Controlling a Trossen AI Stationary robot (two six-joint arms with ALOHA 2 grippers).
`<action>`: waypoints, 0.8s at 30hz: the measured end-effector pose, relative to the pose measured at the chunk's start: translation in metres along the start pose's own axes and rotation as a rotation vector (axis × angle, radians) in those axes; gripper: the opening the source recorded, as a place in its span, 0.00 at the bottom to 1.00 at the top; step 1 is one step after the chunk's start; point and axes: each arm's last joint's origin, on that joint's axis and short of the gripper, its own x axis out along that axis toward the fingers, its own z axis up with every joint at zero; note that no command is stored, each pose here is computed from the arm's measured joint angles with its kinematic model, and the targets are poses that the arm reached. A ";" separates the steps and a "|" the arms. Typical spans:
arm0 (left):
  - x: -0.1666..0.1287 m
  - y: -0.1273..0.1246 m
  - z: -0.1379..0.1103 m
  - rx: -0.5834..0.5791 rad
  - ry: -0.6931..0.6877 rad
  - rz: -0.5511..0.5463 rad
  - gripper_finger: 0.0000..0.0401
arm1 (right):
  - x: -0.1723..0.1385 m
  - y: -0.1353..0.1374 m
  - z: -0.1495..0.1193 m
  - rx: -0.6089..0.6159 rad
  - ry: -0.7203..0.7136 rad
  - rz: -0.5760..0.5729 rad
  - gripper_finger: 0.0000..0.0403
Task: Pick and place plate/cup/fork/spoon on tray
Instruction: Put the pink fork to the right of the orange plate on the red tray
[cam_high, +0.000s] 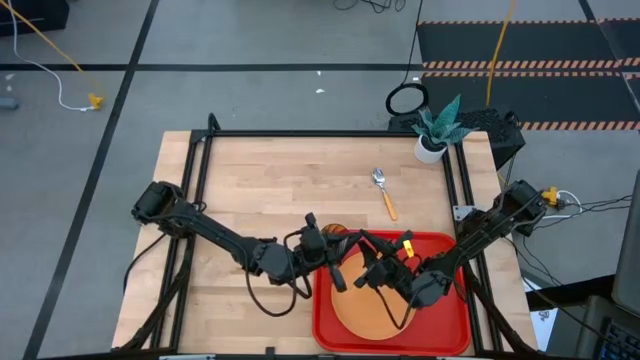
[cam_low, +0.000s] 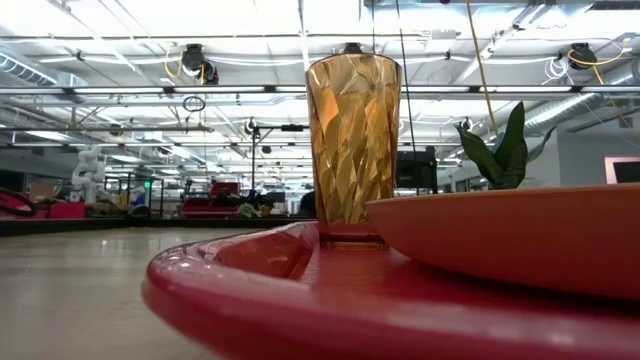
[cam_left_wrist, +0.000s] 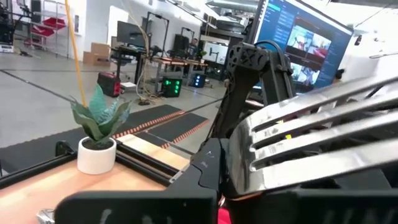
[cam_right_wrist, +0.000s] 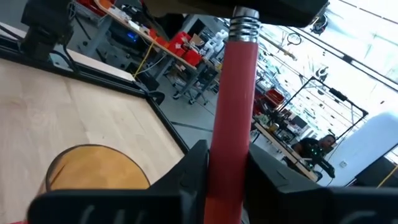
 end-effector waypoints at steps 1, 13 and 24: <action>0.000 0.000 0.000 -0.007 0.000 -0.002 0.02 | 0.000 0.000 0.000 -0.002 -0.001 0.001 0.14; -0.003 -0.002 0.001 0.005 0.018 -0.038 0.22 | -0.007 -0.007 0.004 0.050 -0.013 0.015 0.14; -0.014 -0.001 0.016 0.081 0.066 -0.035 0.45 | -0.031 -0.035 0.018 0.275 -0.051 0.077 0.14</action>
